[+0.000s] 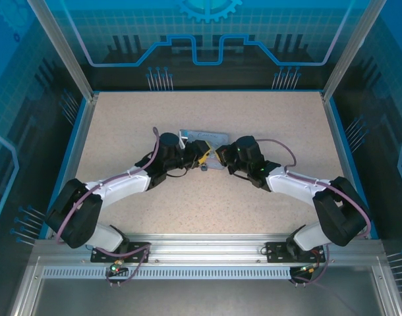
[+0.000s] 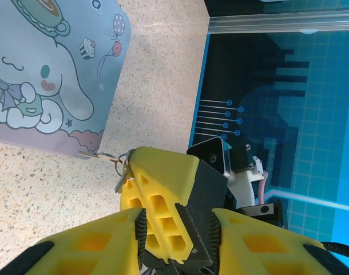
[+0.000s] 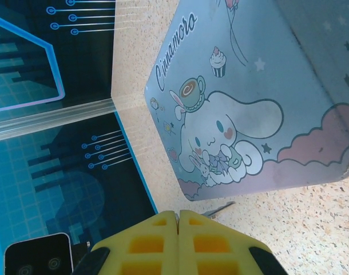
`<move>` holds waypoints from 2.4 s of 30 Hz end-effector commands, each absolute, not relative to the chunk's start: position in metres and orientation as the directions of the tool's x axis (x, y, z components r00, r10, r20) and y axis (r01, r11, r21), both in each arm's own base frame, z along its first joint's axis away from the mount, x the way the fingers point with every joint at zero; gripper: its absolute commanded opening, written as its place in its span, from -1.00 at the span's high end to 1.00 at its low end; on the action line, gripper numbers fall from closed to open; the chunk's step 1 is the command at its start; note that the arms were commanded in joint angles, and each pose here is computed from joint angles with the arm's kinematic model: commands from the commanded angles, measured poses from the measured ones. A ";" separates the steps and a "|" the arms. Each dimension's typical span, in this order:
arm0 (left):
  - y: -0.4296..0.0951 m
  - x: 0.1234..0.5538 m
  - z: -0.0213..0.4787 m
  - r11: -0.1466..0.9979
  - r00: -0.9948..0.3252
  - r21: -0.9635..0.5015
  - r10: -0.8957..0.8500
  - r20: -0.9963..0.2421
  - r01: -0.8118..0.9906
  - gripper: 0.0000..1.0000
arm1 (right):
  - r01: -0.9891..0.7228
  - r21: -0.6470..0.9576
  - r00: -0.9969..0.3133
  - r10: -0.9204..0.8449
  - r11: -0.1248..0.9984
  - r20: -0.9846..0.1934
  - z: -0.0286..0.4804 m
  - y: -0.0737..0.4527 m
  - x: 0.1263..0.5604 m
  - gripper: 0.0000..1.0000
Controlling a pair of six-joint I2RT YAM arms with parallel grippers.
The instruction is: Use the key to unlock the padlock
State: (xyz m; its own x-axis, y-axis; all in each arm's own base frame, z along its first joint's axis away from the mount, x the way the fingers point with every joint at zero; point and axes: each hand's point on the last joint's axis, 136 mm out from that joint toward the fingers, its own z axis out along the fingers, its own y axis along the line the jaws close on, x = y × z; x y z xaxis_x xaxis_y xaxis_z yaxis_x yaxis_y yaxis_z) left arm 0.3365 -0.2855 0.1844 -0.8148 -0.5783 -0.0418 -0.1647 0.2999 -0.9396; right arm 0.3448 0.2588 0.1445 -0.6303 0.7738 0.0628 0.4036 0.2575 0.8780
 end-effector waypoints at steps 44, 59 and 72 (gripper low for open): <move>-0.289 0.350 0.168 0.362 -0.785 -0.920 -0.610 -0.109 -0.154 0.10 | 0.403 0.886 -0.619 0.782 0.230 0.079 0.146 0.260 0.344 1.00; -0.290 0.351 0.168 0.368 -0.790 -0.920 -0.600 -0.125 -0.134 0.43 | 0.382 0.900 -0.632 0.770 0.211 0.089 0.161 0.265 0.346 1.00; -0.291 0.350 0.160 0.364 -0.791 -0.920 -0.601 -0.110 -0.148 0.42 | 0.388 0.898 -0.634 0.767 0.206 0.098 0.158 0.267 0.346 1.00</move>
